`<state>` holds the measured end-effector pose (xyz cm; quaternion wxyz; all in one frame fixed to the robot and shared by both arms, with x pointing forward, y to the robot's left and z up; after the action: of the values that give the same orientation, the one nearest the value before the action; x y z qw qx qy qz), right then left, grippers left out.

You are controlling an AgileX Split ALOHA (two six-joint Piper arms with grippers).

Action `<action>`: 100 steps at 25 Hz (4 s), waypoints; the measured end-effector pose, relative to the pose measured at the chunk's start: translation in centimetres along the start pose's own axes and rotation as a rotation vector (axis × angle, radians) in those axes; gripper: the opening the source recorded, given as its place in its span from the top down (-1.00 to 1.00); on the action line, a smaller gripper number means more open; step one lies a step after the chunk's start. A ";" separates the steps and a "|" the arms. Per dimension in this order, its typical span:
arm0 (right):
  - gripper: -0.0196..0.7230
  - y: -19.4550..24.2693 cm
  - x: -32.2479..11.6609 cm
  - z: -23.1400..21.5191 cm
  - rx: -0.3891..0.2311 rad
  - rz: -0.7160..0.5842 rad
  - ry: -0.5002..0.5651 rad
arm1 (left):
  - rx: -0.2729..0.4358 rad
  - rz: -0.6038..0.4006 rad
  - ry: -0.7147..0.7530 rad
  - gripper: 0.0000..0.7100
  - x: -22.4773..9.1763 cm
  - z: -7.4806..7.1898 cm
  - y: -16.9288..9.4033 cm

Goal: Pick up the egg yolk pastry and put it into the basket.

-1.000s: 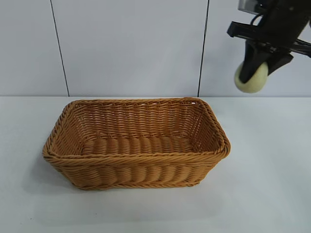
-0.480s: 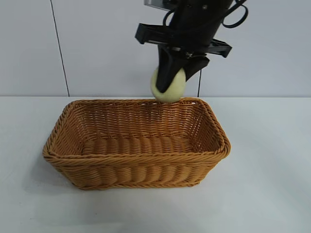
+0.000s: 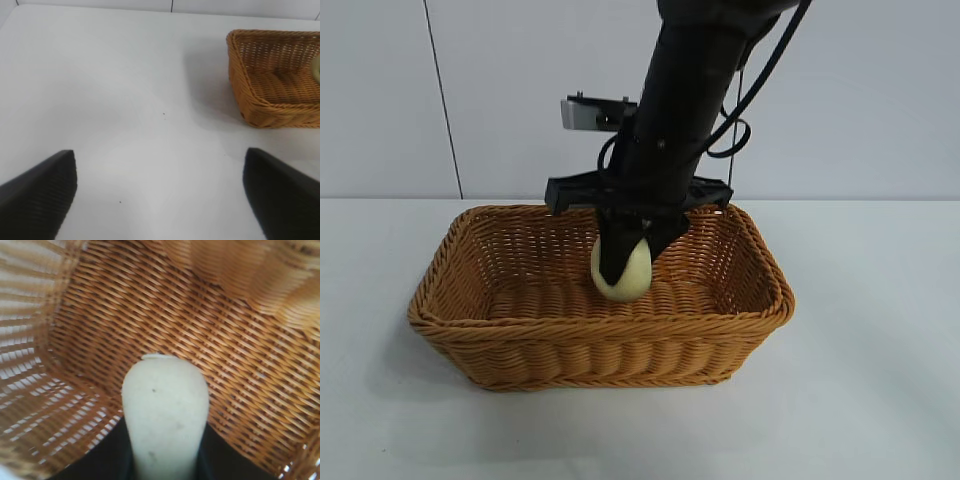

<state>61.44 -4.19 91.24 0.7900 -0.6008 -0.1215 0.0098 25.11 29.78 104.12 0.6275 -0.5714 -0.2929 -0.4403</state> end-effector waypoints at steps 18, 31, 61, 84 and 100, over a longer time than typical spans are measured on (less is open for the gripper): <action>-0.74 -7.2 2.1 1.5 -0.038 -0.061 -0.076 | 0.000 0.000 0.000 -0.96 0.0 0.0 0.0; -0.75 -12.6 5.8 -5.6 -0.224 -0.162 0.135 | 0.000 0.000 0.000 -0.96 0.0 0.0 0.0; -0.75 -17.8 0.5 -17.2 -0.253 -0.106 0.371 | 0.001 0.000 0.000 -0.96 0.0 0.0 0.0; -0.75 -19.7 -26.4 -15.2 -0.229 -0.214 0.327 | 0.001 0.000 0.000 -0.96 0.0 0.0 0.0; -0.75 -22.7 -31.9 -14.3 -0.178 -0.658 0.283 | 0.001 0.000 0.000 -0.96 0.0 0.0 0.0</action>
<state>30.49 -29.18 103.51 0.7044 -0.5915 -0.1981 -0.3389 25.11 29.79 104.12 0.6279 -0.5711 -0.2929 -0.4403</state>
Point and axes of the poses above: a point on each arm's last joint axis where the gripper is mounted, y pointing out along that axis toward the gripper, z along the wrist's bending axis when the last joint is at zero, x = y × z, the point moved 2 cm from there along y, pointing out along that axis toward the gripper, and after that the axes turned 15 degrees about y, right-handed, at the moved point
